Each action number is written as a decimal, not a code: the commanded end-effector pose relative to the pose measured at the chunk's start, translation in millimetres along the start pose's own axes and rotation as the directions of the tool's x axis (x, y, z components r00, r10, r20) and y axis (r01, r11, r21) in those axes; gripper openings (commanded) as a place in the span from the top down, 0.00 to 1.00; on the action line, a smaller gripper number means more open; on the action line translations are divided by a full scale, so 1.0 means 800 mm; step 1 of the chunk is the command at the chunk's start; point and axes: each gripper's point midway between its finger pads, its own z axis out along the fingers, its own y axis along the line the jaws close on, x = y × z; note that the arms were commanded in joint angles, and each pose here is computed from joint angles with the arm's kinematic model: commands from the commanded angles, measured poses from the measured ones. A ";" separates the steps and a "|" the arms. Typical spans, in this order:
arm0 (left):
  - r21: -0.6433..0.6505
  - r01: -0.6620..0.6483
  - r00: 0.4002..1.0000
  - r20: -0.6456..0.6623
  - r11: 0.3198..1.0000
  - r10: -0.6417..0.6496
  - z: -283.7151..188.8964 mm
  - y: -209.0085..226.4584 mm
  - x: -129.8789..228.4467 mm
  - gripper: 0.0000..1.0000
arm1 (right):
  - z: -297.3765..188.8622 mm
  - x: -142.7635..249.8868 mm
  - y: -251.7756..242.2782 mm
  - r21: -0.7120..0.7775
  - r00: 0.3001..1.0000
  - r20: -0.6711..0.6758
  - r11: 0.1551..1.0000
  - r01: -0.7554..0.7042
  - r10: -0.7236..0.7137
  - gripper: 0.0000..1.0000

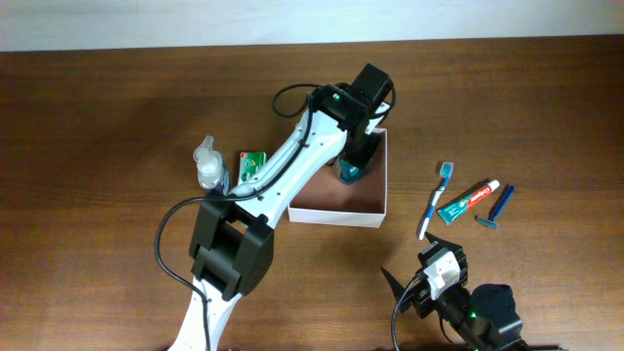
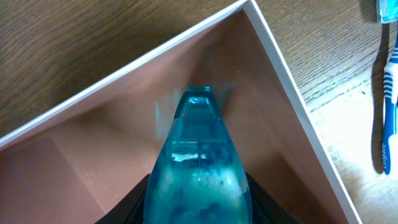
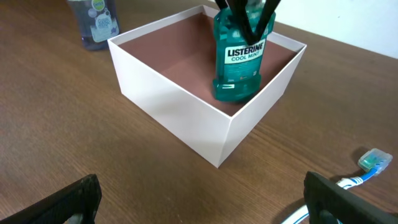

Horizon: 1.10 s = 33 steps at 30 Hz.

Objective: Pack container
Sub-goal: 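Carry the Listerine bottle into the box's right side and release, then move the left gripper back and grasp the Dettol pump bottle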

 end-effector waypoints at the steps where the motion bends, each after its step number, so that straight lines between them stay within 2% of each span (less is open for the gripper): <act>1: -0.009 -0.004 1.000 0.017 1.000 0.004 0.013 -0.009 -0.007 0.80 | 0.000 0.001 0.000 0.000 1.000 0.003 1.000 -0.015 0.015 0.01; 3: -0.004 -0.013 0.999 0.042 1.000 0.013 0.012 -0.015 -0.015 0.71 | 0.000 0.001 0.000 -0.001 1.000 0.003 1.000 -0.015 0.015 0.01; 7: -0.002 -0.018 0.999 0.041 1.000 0.018 0.011 -0.019 -0.014 0.37 | 0.000 0.001 0.000 0.000 1.000 0.003 1.000 -0.015 0.015 0.01; 9: -0.004 -0.018 1.000 0.022 1.000 0.018 0.007 -0.018 -0.009 0.34 | 0.000 0.001 0.000 0.000 1.000 0.003 1.000 -0.015 0.015 0.01; 12: -0.019 -0.016 1.000 -0.006 1.000 0.016 -0.011 -0.013 -0.003 0.18 | 0.000 0.001 0.000 -0.001 1.000 0.003 1.000 -0.015 0.015 0.01; 13: -0.027 -0.016 1.000 -0.012 1.000 0.016 -0.020 -0.012 -0.002 0.13 | 0.000 0.001 0.000 0.000 1.000 0.003 1.000 -0.015 0.015 0.01; 14: -0.035 -0.016 1.000 -0.018 0.999 0.016 -0.032 -0.010 -0.001 0.13 | 0.000 0.001 0.000 0.000 1.000 0.003 1.000 -0.015 0.015 0.01; 15: -0.048 -0.017 1.000 -0.019 0.999 0.016 -0.047 -0.007 -0.001 0.07 | 0.000 0.001 0.000 0.000 1.000 0.003 1.000 -0.015 0.015 0.01; 19: -0.101 -0.015 1.000 -0.001 0.995 0.015 -0.120 0.005 0.002 0.01 | 0.000 0.001 0.000 0.000 1.000 0.003 1.000 -0.015 0.015 0.01; 23: -0.124 0.023 1.000 0.013 0.992 -0.021 -0.188 0.035 0.016 0.01 | 0.000 0.001 0.000 0.000 1.000 0.003 1.000 -0.015 0.015 0.01; 26: -0.115 0.058 0.998 0.036 0.992 -0.054 -0.212 0.066 0.021 0.01 | 0.000 0.001 0.000 0.000 1.000 0.003 1.000 -0.015 0.015 0.01; 33: -0.165 0.263 0.963 0.101 0.951 -0.249 -0.258 0.178 0.047 0.01 | 0.000 0.001 0.000 -0.001 1.000 0.003 1.000 -0.015 0.015 0.01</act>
